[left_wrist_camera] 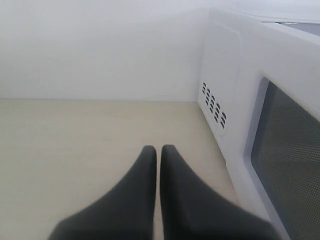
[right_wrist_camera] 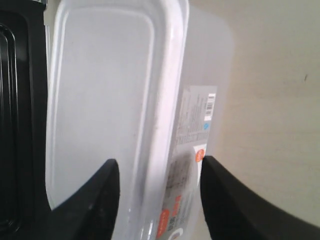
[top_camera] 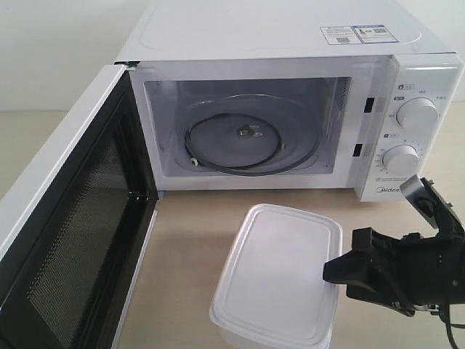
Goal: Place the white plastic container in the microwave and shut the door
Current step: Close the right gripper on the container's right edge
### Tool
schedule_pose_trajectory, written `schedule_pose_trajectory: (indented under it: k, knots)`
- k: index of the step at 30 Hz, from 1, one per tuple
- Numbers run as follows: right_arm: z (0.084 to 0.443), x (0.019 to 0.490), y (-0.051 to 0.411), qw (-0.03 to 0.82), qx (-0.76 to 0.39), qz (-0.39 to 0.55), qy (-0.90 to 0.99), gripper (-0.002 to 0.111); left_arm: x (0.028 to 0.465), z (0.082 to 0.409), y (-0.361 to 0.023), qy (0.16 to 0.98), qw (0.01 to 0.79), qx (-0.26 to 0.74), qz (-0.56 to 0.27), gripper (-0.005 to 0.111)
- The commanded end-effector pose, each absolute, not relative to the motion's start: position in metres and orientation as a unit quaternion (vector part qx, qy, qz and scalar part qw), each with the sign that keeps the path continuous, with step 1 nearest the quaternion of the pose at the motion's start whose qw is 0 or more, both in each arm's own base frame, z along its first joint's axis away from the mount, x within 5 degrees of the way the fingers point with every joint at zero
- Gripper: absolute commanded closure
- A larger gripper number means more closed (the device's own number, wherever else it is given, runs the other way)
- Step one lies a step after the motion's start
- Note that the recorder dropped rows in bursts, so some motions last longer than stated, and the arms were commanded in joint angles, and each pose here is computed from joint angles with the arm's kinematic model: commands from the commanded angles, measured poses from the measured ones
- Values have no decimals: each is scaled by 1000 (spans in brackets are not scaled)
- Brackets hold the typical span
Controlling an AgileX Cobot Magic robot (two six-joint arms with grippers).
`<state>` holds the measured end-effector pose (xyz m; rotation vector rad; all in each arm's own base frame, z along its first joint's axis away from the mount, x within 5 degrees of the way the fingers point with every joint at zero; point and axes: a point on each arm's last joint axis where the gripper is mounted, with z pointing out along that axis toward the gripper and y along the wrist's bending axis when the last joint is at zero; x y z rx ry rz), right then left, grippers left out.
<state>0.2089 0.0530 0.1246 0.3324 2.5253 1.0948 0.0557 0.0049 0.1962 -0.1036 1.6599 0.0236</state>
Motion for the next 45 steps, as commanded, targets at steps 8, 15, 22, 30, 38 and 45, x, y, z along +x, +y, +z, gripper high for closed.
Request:
schedule_pose_trajectory:
  k: [8, 15, 22, 30, 38, 45]
  knots:
    - [127, 215, 63, 182, 111, 381, 900, 60, 56, 197, 5, 736, 675, -45, 8, 103]
    - [126, 215, 62, 182, 111, 372, 903, 60, 56, 197, 5, 736, 675, -45, 8, 103]
    - [129, 218, 75, 182, 84, 369, 908, 60, 56, 197, 5, 736, 675, -45, 8, 103]
    - [125, 219, 70, 184, 98, 341, 916, 77, 56, 197, 5, 736, 675, -45, 8, 103]
    - [125, 219, 70, 185, 97, 341, 917, 108, 56, 197, 5, 736, 675, -45, 8, 103]
    - [125, 219, 70, 186, 92, 340, 917, 108, 56, 197, 5, 736, 675, -45, 8, 103]
